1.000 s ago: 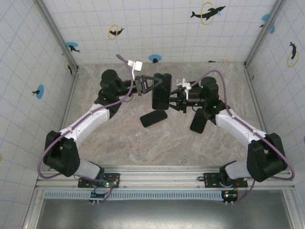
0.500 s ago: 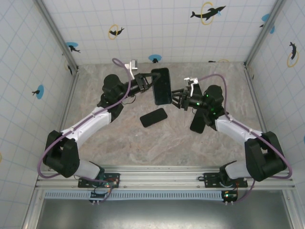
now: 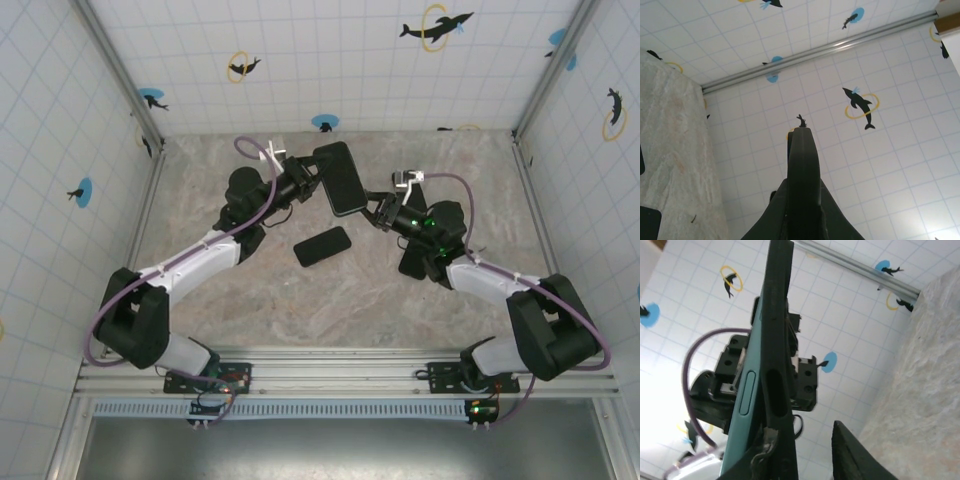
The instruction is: Take the phone out of the phone case
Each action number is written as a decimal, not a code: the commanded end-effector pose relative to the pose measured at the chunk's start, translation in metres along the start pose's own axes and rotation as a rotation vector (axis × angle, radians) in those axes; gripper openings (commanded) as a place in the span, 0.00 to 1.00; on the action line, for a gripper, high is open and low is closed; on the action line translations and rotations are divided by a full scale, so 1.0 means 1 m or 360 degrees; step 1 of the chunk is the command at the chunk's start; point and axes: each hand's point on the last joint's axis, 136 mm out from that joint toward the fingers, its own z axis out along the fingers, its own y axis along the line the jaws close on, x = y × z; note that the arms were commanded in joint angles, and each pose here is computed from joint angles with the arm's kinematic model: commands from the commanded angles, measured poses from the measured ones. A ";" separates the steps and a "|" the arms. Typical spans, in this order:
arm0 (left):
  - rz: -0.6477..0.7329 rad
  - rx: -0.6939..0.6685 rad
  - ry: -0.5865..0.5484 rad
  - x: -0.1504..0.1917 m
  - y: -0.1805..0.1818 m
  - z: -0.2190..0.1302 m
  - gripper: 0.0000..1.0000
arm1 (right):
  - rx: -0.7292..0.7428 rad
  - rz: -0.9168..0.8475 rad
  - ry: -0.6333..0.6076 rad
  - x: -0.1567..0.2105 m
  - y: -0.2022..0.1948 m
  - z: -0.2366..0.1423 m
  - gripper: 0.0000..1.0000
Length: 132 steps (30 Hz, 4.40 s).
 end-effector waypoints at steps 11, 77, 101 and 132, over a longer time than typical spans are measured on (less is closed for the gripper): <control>-0.0092 -0.0113 -0.0036 -0.004 0.027 0.011 0.14 | -0.0207 0.0084 -0.0119 -0.015 0.035 -0.003 0.03; -0.0485 -0.0033 -0.0096 0.046 -0.007 0.013 0.59 | -0.0125 -0.0268 -0.0506 -0.063 0.020 0.025 0.00; -0.0429 0.0023 -0.0187 0.032 -0.019 0.022 0.15 | -0.0175 -0.0251 -0.0685 -0.056 0.025 0.009 0.00; -0.0456 0.0026 0.0002 0.072 -0.059 0.039 0.00 | 0.0290 -0.0201 -0.0817 -0.058 -0.040 0.010 0.00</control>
